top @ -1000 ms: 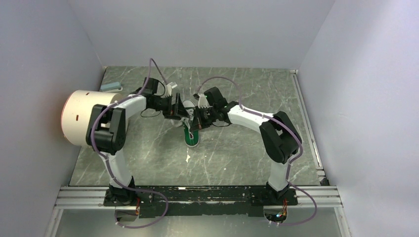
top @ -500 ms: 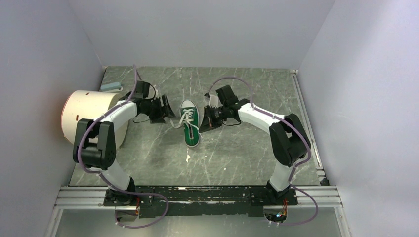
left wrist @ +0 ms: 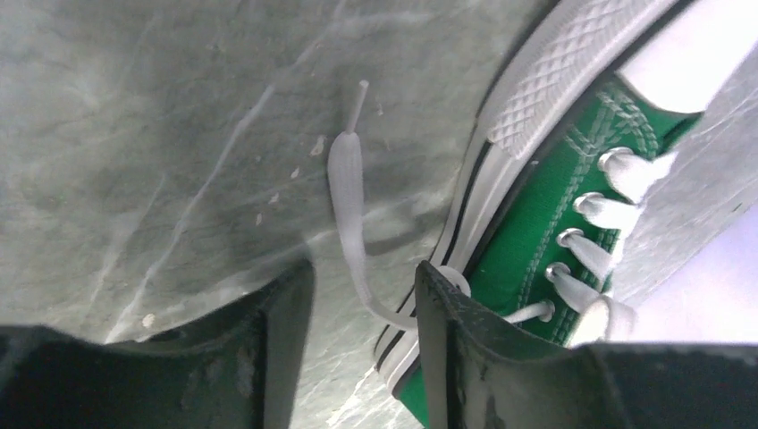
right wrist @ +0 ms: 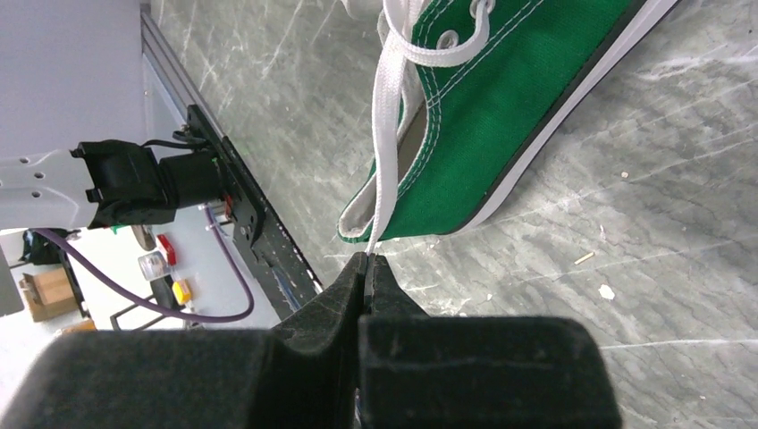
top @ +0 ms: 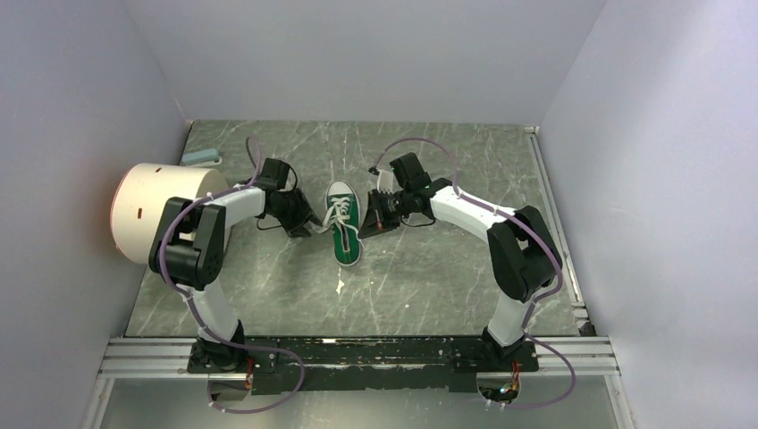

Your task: Tie the shoes

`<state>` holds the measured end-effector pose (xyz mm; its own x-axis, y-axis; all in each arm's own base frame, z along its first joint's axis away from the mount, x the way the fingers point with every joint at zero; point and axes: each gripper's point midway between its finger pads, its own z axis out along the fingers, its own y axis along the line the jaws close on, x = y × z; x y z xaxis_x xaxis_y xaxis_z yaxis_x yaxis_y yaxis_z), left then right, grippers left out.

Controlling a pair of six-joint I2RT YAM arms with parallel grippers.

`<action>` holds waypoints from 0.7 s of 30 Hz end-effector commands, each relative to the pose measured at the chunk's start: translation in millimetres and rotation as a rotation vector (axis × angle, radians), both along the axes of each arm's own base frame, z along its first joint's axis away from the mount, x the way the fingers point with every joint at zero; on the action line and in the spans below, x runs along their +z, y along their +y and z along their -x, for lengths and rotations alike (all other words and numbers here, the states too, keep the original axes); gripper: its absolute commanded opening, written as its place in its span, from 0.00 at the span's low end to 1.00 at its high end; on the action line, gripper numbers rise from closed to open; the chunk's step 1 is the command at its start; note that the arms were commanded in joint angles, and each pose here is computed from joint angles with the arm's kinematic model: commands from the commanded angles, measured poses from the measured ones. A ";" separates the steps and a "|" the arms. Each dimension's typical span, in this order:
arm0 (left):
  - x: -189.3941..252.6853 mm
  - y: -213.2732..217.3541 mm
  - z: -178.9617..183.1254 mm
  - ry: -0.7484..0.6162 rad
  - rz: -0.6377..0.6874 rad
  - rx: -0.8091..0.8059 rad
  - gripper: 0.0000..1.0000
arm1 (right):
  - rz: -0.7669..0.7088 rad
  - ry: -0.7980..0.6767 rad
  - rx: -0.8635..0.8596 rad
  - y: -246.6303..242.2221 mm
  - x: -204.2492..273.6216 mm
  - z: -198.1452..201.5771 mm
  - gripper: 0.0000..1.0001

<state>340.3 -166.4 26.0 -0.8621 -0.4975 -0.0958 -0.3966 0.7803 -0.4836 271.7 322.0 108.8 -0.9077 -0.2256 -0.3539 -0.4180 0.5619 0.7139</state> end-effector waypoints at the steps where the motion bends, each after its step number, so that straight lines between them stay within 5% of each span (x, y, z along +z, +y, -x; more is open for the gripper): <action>1: -31.2 -11.5 12.5 0.087 0.050 0.054 0.45 | -0.021 -0.026 -0.011 -0.1 6.7 -0.5 0.00; 6: -26.0 0.0 0.8 0.033 -0.044 0.015 0.05 | 0.046 -0.030 -0.007 -14.0 3.9 8.3 0.00; 13: 41.0 51.2 -10.3 -0.137 -0.328 -0.072 0.05 | 0.465 -0.061 -0.170 -105.5 -25.3 14.5 0.00; 21: 113.4 77.1 -10.9 -0.313 -0.427 -0.116 0.05 | 0.311 0.018 -0.385 -142.5 -9.3 -22.4 0.00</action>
<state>347.3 -109.9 106.3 -0.8303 -0.3497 -0.4339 -0.2408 0.9273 -0.2865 283.3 187.6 92.7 -0.9481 -0.0503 -0.3140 -0.1924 0.8768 0.4407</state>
